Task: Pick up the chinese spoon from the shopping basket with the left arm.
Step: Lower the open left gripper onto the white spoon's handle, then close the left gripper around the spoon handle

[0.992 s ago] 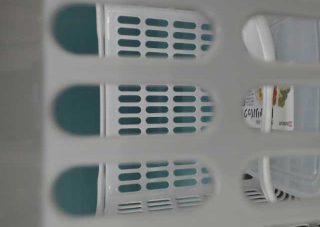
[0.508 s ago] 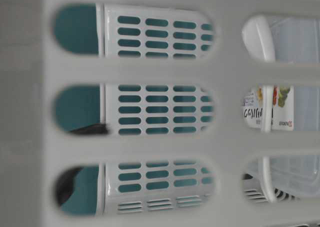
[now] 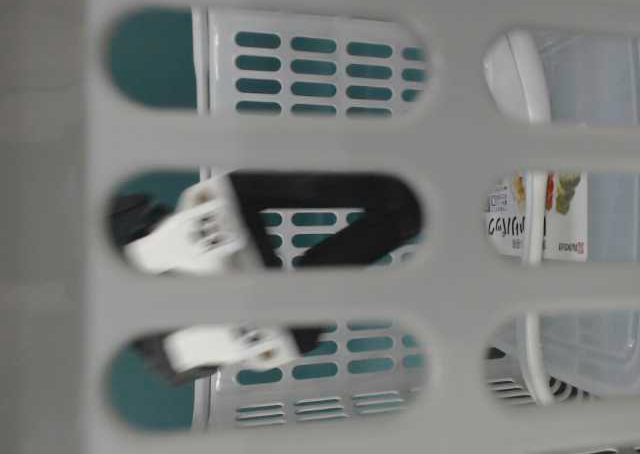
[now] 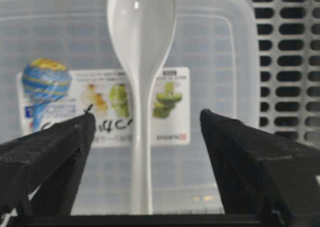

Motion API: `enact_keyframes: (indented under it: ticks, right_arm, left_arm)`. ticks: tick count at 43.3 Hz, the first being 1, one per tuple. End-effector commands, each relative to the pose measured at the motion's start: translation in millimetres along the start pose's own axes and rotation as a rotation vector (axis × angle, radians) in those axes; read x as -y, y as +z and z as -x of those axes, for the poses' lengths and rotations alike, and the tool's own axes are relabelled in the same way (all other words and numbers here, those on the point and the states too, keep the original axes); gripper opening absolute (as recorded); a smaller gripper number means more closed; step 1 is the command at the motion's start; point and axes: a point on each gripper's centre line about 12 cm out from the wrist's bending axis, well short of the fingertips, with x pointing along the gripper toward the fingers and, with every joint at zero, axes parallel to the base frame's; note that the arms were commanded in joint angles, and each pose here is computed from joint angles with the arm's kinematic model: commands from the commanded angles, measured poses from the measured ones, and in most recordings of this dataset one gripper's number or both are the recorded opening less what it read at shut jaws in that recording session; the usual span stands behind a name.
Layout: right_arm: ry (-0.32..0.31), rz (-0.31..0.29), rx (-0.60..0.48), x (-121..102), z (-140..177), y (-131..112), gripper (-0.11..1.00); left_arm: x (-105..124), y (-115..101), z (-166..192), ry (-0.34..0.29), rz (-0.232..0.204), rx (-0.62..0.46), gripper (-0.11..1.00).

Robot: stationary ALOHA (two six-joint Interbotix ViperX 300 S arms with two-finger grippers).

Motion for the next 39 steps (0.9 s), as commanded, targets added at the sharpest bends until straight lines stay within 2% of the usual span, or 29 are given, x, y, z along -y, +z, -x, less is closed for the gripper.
enact_keyframes:
  ticks: [1, 22, 27, 32, 39]
  right_arm:
    - [0.002, 0.000, 0.006, 0, -1, 2, 0.70]
    - [-0.005, -0.002, -0.003, 1, -1, -2, 0.70]
    - [-0.005, 0.000, -0.003, 1, -1, -2, 0.70]
    - [-0.005, 0.000, -0.003, 1, -1, -2, 0.70]
    - [-0.006, -0.002, -0.008, 1, -1, -3, 0.70]
  left_arm:
    - [2, 5, -1, 0.000, -0.004, 0.009, 0.81]
    - [2, -21, -42, 0.010, -0.010, -0.110, 0.80]
    - [2, -25, -45, 0.011, -0.010, -0.122, 0.77]
    - [2, -24, -44, 0.010, -0.013, -0.117, 0.64]
    - [3, -18, -33, 0.008, -0.012, -0.093, 0.24]
